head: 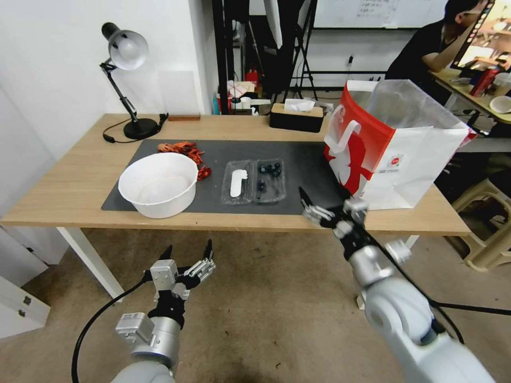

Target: Close the takeout container lid, then place the container into the takeout bag.

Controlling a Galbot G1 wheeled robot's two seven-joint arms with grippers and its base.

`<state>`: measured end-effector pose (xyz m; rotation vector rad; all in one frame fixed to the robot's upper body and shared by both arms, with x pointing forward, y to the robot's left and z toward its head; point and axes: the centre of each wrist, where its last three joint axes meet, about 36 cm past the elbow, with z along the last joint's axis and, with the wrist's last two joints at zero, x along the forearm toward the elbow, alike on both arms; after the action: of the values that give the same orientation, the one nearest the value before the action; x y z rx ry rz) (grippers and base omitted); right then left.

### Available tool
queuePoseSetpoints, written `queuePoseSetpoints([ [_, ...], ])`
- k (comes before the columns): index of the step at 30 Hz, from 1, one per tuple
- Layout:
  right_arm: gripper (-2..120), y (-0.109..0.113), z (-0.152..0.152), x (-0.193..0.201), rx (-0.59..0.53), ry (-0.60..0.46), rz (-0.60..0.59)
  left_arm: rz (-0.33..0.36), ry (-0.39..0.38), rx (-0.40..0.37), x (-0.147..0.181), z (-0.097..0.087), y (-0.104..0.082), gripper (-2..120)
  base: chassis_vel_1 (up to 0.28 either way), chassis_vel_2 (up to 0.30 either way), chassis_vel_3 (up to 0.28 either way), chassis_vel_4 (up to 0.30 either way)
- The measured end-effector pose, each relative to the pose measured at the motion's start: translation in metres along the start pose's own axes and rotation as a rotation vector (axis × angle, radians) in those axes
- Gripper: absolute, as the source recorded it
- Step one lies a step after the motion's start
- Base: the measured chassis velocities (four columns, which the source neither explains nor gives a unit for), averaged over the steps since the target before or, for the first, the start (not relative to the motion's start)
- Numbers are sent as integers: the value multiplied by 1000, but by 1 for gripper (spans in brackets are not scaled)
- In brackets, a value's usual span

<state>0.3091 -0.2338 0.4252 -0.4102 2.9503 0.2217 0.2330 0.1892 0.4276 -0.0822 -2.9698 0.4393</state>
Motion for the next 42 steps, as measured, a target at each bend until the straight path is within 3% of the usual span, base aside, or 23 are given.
queuePoseSetpoints([
  [12,100,35,33,76,-30,-13,81,29,-15,45,-3,-4,-4,100,0,0,0,0],
  [18,100,43,49,91,-60,-18,62,53,-36,235,-1,-28,-11,100,0,0,0,0],
  [19,100,43,49,91,-60,-18,62,53,-36,235,-1,-28,-11,100,0,0,0,0],
  [22,100,38,50,93,-53,-8,55,85,-4,363,-8,-40,-19,100,0,0,0,0],
  [23,100,38,50,93,-53,-8,55,85,-4,363,-8,-40,-19,100,0,0,0,0],
  [25,100,35,53,95,-45,2,58,97,42,465,-16,-45,-25,100,0,0,0,0],
  [30,100,37,53,100,-29,12,56,115,109,549,-43,-32,-29,100,0,0,0,0],
  [36,100,38,49,99,-16,9,47,136,115,672,-71,-35,-32,100,0,0,0,0],
  [39,100,40,48,100,-3,18,41,156,149,775,-96,-39,-38,100,0,0,0,0],
  [42,100,41,48,101,2,20,39,149,160,801,-108,-37,-42,100,0,0,0,0],
])
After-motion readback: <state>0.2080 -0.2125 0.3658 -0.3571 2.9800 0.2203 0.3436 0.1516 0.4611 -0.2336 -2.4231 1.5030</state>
